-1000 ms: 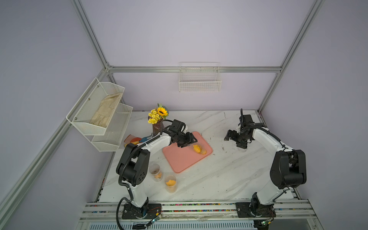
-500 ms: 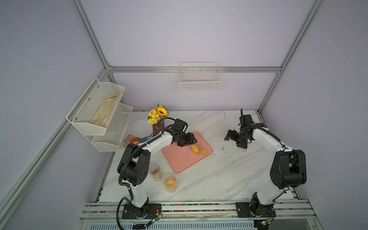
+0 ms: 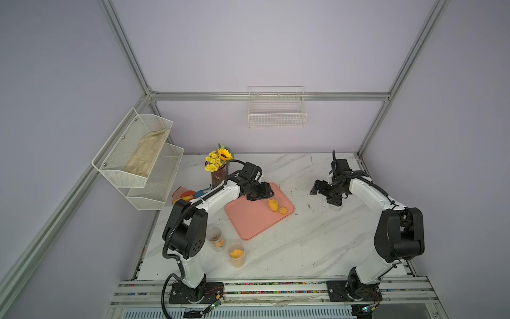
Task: Pour the cookies out of the jar
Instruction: Pour the cookies in the jar onto the tray.
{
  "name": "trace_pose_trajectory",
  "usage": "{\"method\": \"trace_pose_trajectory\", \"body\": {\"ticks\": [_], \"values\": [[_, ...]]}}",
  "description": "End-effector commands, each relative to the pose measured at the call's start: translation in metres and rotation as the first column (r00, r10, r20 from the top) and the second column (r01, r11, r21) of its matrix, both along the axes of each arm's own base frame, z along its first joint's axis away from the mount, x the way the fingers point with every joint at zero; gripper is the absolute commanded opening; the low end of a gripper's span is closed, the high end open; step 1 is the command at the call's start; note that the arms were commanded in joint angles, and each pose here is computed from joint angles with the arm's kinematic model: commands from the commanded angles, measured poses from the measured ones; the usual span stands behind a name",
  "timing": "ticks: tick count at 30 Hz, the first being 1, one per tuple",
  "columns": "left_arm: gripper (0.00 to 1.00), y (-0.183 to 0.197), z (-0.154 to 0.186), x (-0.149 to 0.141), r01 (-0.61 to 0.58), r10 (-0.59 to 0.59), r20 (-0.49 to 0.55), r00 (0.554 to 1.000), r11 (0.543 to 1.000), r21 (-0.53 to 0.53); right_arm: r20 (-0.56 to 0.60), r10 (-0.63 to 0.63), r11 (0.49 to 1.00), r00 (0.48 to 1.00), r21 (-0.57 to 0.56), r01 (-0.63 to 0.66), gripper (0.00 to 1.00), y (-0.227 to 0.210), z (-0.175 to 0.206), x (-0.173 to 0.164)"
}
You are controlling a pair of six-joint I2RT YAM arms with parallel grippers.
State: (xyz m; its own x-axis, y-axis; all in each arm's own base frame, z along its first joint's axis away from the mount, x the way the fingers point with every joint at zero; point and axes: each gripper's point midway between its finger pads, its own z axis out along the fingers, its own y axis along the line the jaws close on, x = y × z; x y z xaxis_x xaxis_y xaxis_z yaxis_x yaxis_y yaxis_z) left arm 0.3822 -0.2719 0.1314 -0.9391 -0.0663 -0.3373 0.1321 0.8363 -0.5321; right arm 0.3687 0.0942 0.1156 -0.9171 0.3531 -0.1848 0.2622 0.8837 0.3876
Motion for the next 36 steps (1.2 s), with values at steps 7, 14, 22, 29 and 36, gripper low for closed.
{"method": "trace_pose_trajectory", "body": {"ticks": [7,14,22,29,36], "values": [[0.56,0.0,0.045,0.017,-0.013,0.022,0.087,0.996,0.994,-0.107,-0.002,0.025,1.0,1.0,-0.019,-0.025,0.97,0.001,-0.003,0.0],[0.56,0.003,0.083,0.017,-0.013,0.031,0.157,0.987,0.993,-0.117,0.003,0.038,0.999,0.999,-0.022,-0.038,0.97,0.001,-0.002,-0.002],[0.57,0.004,0.113,0.006,-0.005,0.035,0.19,0.981,0.988,-0.154,0.069,0.051,0.998,0.996,0.015,-0.053,0.97,0.007,0.018,0.005],[0.58,0.001,0.142,0.0,0.047,0.0,0.127,0.992,0.93,-0.364,0.284,0.042,0.975,0.958,0.199,-0.101,0.97,0.035,0.092,0.025],[0.58,0.021,0.185,0.012,0.023,0.043,0.087,0.995,0.762,-0.647,0.42,0.039,0.826,0.907,0.497,-0.266,0.97,0.082,0.174,0.039]]}}
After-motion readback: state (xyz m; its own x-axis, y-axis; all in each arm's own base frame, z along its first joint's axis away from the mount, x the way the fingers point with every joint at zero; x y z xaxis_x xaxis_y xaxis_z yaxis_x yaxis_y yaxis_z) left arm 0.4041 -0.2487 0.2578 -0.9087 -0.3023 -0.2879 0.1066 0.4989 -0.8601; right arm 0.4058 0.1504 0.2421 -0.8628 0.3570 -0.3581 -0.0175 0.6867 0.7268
